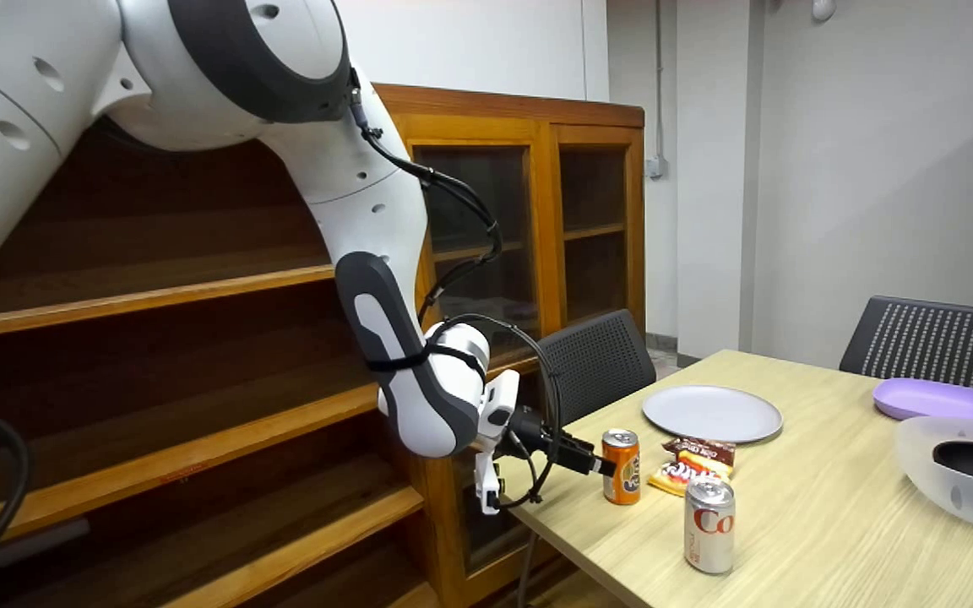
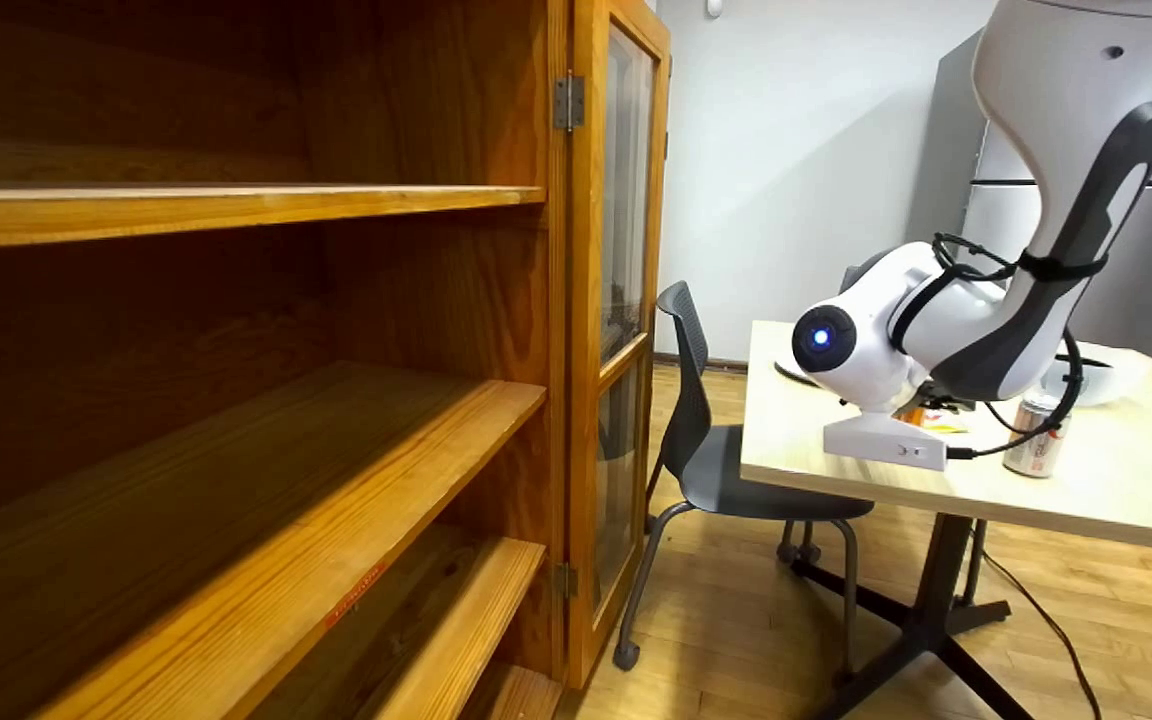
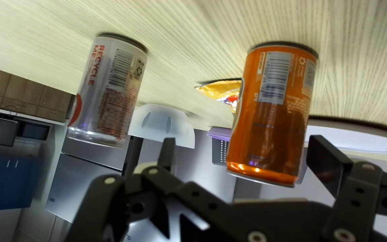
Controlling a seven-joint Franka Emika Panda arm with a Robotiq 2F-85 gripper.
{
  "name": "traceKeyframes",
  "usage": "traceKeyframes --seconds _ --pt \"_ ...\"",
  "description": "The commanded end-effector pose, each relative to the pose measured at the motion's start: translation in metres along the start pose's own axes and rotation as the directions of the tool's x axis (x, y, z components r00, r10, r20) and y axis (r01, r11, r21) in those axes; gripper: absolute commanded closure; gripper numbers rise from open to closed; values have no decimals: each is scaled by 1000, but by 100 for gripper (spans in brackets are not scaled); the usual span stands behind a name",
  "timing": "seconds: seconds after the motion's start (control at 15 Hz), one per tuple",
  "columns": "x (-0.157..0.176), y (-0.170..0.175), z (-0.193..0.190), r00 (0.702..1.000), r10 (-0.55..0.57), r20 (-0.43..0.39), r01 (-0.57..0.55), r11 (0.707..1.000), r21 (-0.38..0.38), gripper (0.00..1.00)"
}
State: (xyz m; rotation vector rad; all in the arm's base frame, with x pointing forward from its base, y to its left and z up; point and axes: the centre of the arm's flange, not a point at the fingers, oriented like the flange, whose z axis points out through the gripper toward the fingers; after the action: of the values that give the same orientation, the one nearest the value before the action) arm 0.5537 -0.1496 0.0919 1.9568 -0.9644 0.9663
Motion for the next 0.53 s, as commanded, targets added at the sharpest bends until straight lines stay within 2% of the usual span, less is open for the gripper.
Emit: traceKeyframes --seconds 0.0,0.47 --pt "5 -17 16 1000 7 -4 -7 999 48 0" --pt "14 -22 39 1000 22 -10 -22 998 52 0"
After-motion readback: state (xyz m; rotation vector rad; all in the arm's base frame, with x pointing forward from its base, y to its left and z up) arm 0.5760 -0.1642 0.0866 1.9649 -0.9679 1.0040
